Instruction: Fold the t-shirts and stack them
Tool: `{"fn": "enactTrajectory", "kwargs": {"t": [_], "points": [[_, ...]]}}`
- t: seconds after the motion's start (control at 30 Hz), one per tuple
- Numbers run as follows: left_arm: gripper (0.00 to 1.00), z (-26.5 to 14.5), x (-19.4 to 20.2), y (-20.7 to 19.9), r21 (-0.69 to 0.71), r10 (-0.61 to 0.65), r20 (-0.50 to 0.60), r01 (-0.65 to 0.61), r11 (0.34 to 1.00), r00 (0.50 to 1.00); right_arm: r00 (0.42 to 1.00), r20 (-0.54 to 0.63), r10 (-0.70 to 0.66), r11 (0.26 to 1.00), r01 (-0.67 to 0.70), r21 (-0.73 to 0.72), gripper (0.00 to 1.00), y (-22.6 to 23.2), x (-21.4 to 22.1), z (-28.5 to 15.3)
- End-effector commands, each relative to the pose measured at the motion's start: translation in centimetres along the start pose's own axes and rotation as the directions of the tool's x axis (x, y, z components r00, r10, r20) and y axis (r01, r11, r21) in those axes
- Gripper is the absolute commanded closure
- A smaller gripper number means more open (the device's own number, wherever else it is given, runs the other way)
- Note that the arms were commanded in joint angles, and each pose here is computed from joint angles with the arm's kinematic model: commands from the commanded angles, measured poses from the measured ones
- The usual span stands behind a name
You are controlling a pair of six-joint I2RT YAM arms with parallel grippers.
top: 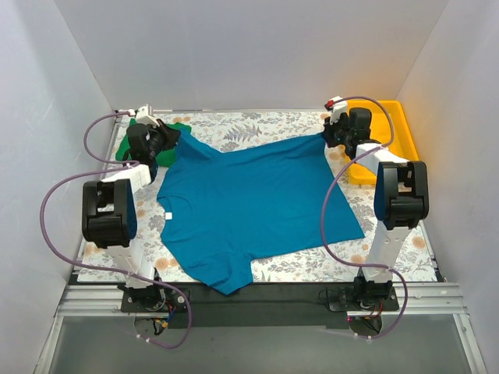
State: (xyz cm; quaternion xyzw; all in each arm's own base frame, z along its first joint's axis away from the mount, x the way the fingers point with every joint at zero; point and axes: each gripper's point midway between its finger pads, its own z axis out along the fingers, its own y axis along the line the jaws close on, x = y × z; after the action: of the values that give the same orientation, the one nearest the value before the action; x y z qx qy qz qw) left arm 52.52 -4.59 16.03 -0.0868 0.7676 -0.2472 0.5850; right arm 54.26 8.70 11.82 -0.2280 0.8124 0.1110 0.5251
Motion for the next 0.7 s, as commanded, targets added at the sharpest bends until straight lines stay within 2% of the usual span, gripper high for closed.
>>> {"fn": "enactTrajectory", "kwargs": {"t": [0.0,0.17,0.37,0.67], "points": [[1.0,-3.5,-5.9,-3.5,0.064,0.058,0.15,-0.068,0.996,0.987,0.998,0.069,-0.007,1.0,0.007,0.007,0.99,-0.6,-2.4,0.8],[1.0,-6.2,-6.5,-4.1,0.051,0.067,0.181,-0.077,0.996,0.981,0.998,0.061,-0.001,1.0,0.0,0.012,0.99,-0.9,-2.0,0.8],[1.0,-7.2,-4.9,-4.2,0.061,0.055,0.143,-0.064,0.996,0.988,0.998,0.069,-0.006,1.0,0.005,0.019,0.99,-1.1,-2.3,0.7],[1.0,-8.3,-5.2,-4.6,0.055,0.082,0.144,-0.091,0.994,0.986,0.998,0.065,-0.008,1.0,0.006,0.03,0.99,-1.5,-2.1,-0.1]]}}
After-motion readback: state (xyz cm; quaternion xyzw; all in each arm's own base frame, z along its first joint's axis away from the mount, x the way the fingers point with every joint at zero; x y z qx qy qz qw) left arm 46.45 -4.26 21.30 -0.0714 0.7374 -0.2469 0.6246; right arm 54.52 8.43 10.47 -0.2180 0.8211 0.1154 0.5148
